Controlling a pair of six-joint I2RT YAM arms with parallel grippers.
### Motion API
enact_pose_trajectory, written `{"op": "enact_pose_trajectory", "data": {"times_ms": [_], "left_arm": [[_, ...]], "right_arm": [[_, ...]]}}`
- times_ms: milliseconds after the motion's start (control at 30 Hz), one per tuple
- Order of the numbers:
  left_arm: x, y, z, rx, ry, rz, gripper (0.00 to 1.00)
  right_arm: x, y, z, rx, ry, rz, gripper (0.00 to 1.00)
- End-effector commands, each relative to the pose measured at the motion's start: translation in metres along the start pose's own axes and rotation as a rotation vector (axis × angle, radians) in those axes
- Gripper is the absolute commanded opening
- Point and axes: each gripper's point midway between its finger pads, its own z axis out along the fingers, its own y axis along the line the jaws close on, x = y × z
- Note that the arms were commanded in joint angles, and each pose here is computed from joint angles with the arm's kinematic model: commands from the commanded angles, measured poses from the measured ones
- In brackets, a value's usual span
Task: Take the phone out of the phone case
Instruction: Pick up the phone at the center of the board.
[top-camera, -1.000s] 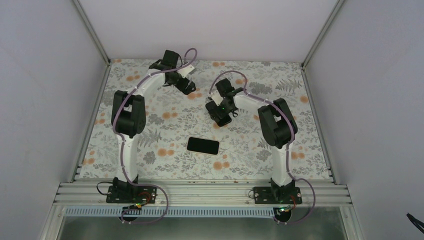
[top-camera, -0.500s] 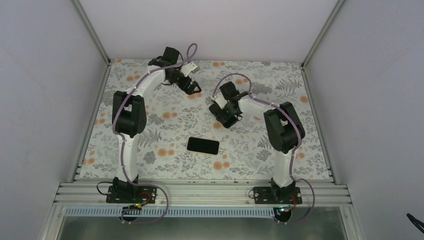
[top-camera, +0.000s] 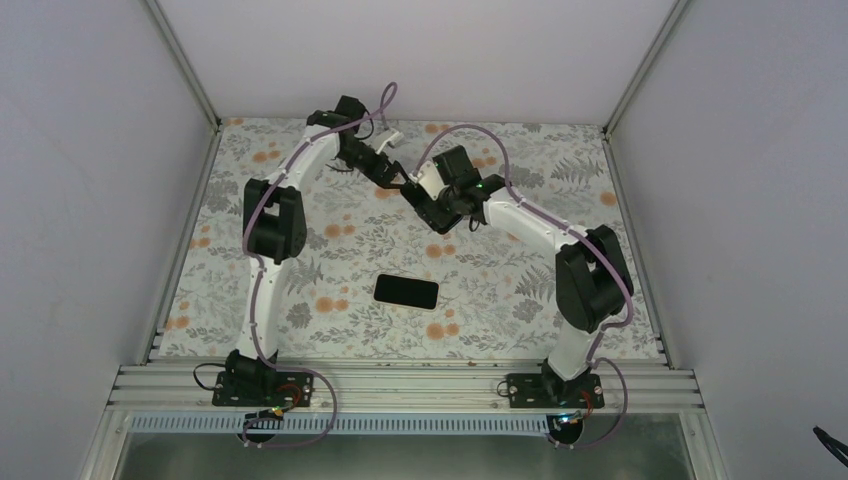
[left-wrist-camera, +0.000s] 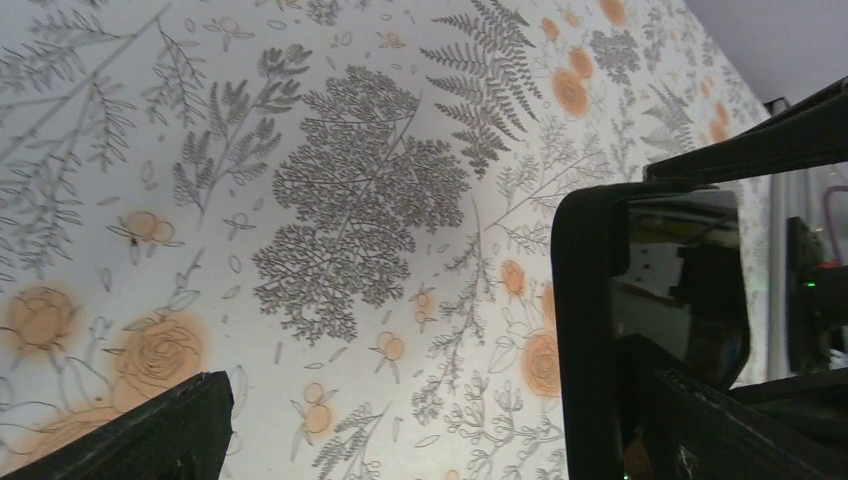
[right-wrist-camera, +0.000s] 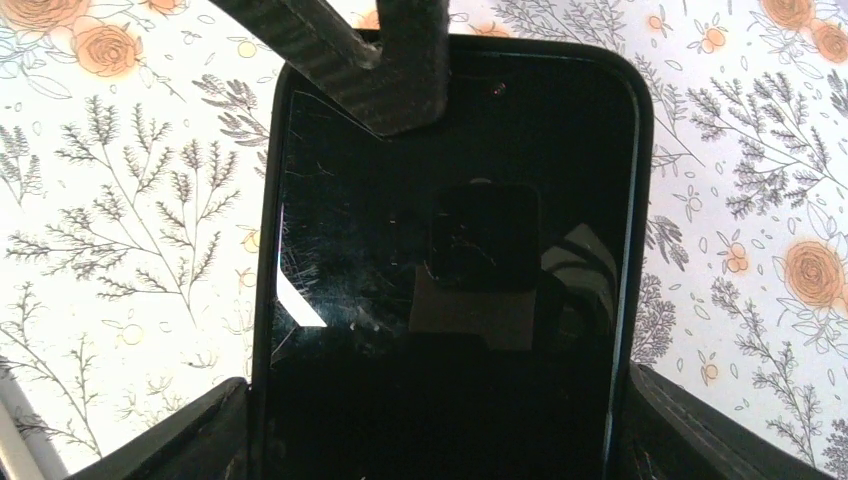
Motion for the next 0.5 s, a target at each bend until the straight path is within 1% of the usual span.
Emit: {"op": "enact_pose_trajectory", "data": {"times_ms": [0,100,167,267,333,400,467], "left_arm": [[-0.007,-0.021,-0.005,0.102,-0.022,-0.028,0.99],[-0.008,-0.036,-0.008,0.175,-0.033,-0.031,0.9],[-0.005,-0.044,-0.009,0.231,-0.037,-0.038,0.79],[0.001,-0.063,-0.01,0.363,-0.046,-0.068,0.69],[0.004,-0.069,-0.011,0.406,-0.059,-0.082,0.57],[0.002,-0.077,-0.015,0.425,-0.075,-0.063,0.47],[-0.003,-0.085,-0.022,0.438,-0.096,-0.039,0.35]], "right_arm": [[-0.044,-0.001,-0.016,0.02,-0.119,-0.03,0.57],[-0.052,0.001,-0.013,0.02,-0.134,-0.034,0.57],[-0.055,-0.001,-0.011,0.028,-0.143,-0.031,0.57],[-0.062,0.0,-0.009,0.02,-0.158,-0.033,0.57],[-0.064,0.002,-0.006,0.011,-0.152,-0.033,0.57],[-0.066,0.003,-0.005,0.007,-0.154,-0.036,0.57],[-0.067,0.004,-0.006,0.003,-0.159,-0.039,0.57]]}}
